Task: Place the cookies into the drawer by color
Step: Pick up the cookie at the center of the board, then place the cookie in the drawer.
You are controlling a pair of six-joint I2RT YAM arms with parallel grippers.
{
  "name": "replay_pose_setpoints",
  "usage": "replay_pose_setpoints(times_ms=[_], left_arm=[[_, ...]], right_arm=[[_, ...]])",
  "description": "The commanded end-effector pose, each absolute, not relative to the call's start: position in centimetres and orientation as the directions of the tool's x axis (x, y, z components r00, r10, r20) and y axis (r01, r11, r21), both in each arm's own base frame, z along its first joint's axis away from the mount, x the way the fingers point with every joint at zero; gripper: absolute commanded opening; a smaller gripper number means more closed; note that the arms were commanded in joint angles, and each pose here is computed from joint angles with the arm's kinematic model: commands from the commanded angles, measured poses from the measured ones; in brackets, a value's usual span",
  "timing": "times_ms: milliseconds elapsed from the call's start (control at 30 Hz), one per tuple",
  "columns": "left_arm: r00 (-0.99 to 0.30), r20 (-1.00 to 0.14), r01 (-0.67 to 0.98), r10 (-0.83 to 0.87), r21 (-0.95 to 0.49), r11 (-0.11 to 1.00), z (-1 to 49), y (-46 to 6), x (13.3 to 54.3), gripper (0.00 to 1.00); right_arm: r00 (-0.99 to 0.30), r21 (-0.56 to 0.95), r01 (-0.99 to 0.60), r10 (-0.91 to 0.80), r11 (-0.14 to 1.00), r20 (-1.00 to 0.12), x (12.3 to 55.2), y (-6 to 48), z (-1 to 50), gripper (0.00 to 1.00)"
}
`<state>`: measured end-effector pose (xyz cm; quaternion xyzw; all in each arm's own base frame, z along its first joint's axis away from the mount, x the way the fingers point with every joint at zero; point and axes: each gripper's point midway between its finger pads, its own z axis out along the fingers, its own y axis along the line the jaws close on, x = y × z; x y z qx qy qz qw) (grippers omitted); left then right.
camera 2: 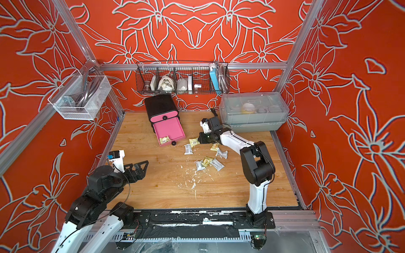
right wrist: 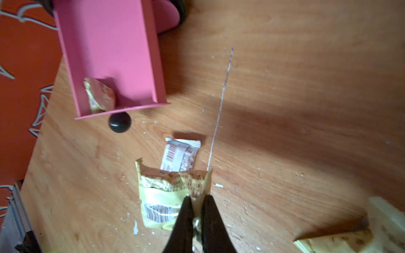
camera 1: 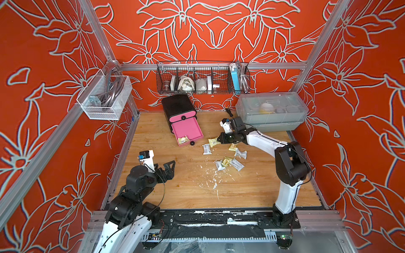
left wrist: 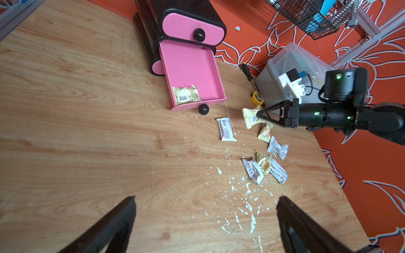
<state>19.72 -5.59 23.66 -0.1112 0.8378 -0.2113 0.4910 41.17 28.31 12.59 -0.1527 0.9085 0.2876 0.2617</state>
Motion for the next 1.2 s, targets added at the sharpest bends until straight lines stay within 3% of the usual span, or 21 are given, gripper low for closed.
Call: replay_pose_setpoints(times_ms=[0,167,400,700,1167], left_arm=[[-0.474,-0.785,0.019,-0.398,-0.461,0.887,23.8,-5.3,19.8,0.99],[-0.474,-0.786,0.021,-0.398,-0.462,0.887,23.8,-5.4,19.8,0.99],[-0.471,-0.787,0.021,-0.398,-0.461,0.887,23.9,-5.3,19.8,0.99],[-0.469,-0.789,0.021,-0.398,-0.461,0.887,23.9,-5.3,19.7,0.99],[-0.466,-0.79,0.021,-0.399,-0.46,0.888,24.0,-5.2,19.7,0.99]], right_arm=[[-0.762,0.425,-0.466,-0.108,0.776,-0.638,41.4,29.2,16.7,0.0],[-0.69,0.386,-0.529,-0.119,0.755,-0.714,42.0,31.3,21.0,0.0],[-0.622,0.314,-0.579,-0.159,0.752,-0.767,44.3,34.9,23.2,0.0],[-0.628,0.286,-0.579,-0.194,0.763,-0.754,47.5,38.8,19.7,0.0],[-0.697,0.294,-0.551,-0.238,0.781,-0.676,48.7,41.8,12.4,0.0]])
